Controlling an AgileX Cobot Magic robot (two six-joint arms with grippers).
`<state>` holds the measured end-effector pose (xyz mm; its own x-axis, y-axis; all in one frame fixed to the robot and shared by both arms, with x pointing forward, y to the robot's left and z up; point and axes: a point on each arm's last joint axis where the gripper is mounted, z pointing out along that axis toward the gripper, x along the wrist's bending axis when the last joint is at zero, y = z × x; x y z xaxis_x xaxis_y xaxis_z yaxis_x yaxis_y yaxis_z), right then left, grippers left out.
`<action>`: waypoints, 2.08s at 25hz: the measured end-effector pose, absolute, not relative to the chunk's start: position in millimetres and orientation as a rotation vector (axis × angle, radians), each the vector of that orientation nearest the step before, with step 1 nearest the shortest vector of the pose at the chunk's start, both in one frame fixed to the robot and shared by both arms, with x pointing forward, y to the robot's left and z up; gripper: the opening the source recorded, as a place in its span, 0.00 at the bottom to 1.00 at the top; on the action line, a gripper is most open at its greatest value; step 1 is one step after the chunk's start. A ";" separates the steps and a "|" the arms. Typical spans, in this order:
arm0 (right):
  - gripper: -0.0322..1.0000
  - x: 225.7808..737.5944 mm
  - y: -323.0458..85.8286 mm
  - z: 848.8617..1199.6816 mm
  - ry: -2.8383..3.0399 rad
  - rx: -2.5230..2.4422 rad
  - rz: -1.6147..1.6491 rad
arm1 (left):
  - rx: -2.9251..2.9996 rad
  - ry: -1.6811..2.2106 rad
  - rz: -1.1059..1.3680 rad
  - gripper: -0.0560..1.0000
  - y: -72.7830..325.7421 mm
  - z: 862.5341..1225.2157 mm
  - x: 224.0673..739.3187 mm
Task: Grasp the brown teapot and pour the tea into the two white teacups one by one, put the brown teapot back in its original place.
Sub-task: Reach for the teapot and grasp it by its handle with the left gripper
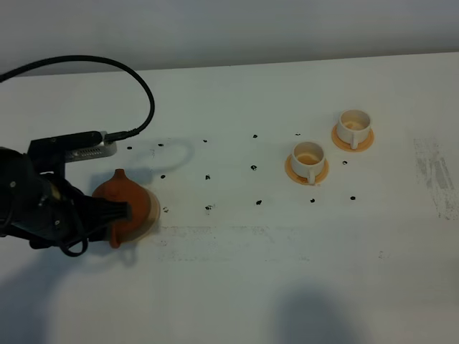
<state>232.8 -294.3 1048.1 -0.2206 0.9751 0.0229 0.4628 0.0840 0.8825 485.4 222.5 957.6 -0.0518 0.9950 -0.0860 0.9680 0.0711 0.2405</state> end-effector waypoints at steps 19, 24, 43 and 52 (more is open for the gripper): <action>0.60 232.4 -292.6 1048.3 1.763 1.427 1.100 | 1.977 2.069 0.178 0.52 210.7 940.8 496.3; 0.60 232.4 -292.5 1048.3 1.763 1.427 1.101 | 1.995 2.085 0.159 0.52 208.6 933.4 496.8; 0.60 232.4 -292.5 1048.3 1.763 1.427 1.101 | 2.009 2.073 0.173 0.52 208.8 930.8 498.4; 0.60 232.4 -292.5 1048.3 1.763 1.427 1.101 | 1.999 2.073 0.177 0.52 209.1 931.0 499.2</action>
